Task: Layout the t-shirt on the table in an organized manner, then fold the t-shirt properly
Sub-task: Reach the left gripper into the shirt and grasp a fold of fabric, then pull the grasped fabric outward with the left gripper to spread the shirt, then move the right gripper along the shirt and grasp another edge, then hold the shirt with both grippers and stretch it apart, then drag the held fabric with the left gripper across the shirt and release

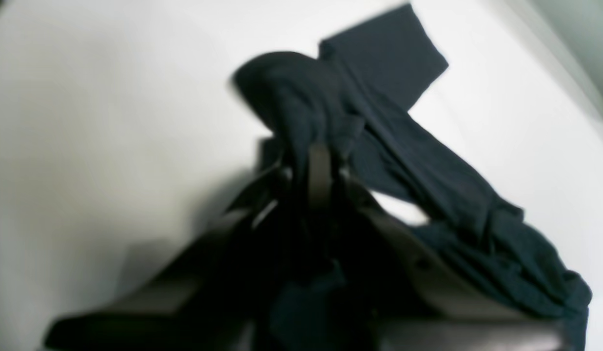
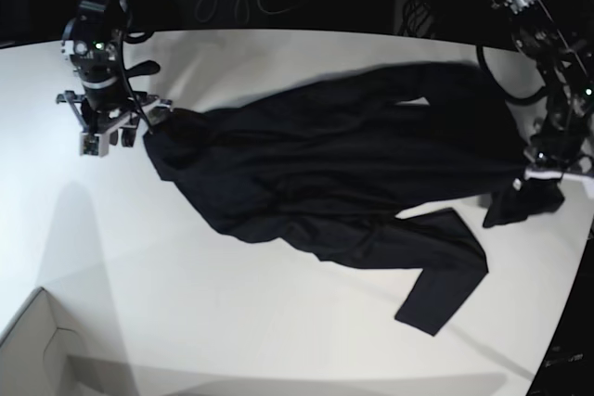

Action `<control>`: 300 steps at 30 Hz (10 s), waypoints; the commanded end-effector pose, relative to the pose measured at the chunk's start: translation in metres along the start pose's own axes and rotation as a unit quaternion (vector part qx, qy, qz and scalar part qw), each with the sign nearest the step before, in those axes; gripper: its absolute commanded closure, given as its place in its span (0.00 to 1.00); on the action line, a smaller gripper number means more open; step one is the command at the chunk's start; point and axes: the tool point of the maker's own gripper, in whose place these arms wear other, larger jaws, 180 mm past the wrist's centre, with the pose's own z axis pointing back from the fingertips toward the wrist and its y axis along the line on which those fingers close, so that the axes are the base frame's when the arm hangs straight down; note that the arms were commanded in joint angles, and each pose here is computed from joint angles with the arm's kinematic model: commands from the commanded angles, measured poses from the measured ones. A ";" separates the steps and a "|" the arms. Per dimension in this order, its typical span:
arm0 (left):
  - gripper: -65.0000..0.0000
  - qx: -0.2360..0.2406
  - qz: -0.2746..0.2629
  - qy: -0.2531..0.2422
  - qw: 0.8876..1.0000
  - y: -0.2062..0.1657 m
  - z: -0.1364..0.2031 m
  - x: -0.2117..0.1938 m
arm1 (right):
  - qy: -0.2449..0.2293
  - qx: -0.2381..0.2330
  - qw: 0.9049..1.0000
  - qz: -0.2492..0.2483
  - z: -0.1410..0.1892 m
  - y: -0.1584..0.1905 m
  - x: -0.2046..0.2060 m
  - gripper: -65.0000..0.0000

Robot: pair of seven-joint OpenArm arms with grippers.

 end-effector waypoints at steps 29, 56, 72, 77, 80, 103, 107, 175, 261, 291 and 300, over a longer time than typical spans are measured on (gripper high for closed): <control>0.60 0.020 0.000 -0.030 0.999 0.008 0.052 -0.010 | -0.033 0.012 0.999 0.004 0.003 0.009 0.013 0.76; 0.61 0.093 0.088 0.023 0.991 0.090 -0.003 -0.022 | -0.034 0.015 0.999 0.004 0.002 0.011 0.014 0.76; 1.00 0.062 0.058 -0.062 0.994 0.057 0.020 0.033 | -0.031 0.013 0.999 0.003 0.003 0.009 0.012 0.76; 1.00 0.011 0.047 -0.155 0.987 0.011 0.052 0.086 | -0.031 0.014 0.999 0.004 0.003 0.010 0.012 0.76; 1.00 0.000 0.051 -0.177 0.983 0.002 0.054 0.103 | -0.031 0.013 0.999 0.003 0.003 0.009 0.012 0.76; 1.00 0.069 0.103 -0.081 0.989 0.071 0.025 0.037 | -0.038 0.014 0.999 0.006 0.003 0.010 0.018 0.73; 0.99 0.095 0.132 -0.045 0.986 0.102 0.016 0.015 | -0.054 0.016 0.998 0.005 -0.002 0.013 0.033 0.60; 0.53 0.068 0.105 -0.096 0.987 0.068 0.038 0.038 | -0.151 0.031 0.988 -0.008 -0.083 -0.011 0.185 1.00; 0.45 -0.205 0.081 -0.110 0.969 -0.242 -0.119 0.118 | -0.042 0.005 0.998 0.051 -0.043 -0.037 0.050 0.65; 0.34 -0.050 0.057 0.014 0.997 -0.053 -0.089 -0.065 | -0.038 0.010 0.998 0.052 -0.041 -0.034 0.044 0.65; 0.92 -0.057 0.074 0.025 0.995 -0.063 -0.102 -0.063 | -0.026 0.007 0.998 0.052 -0.038 -0.037 0.033 0.65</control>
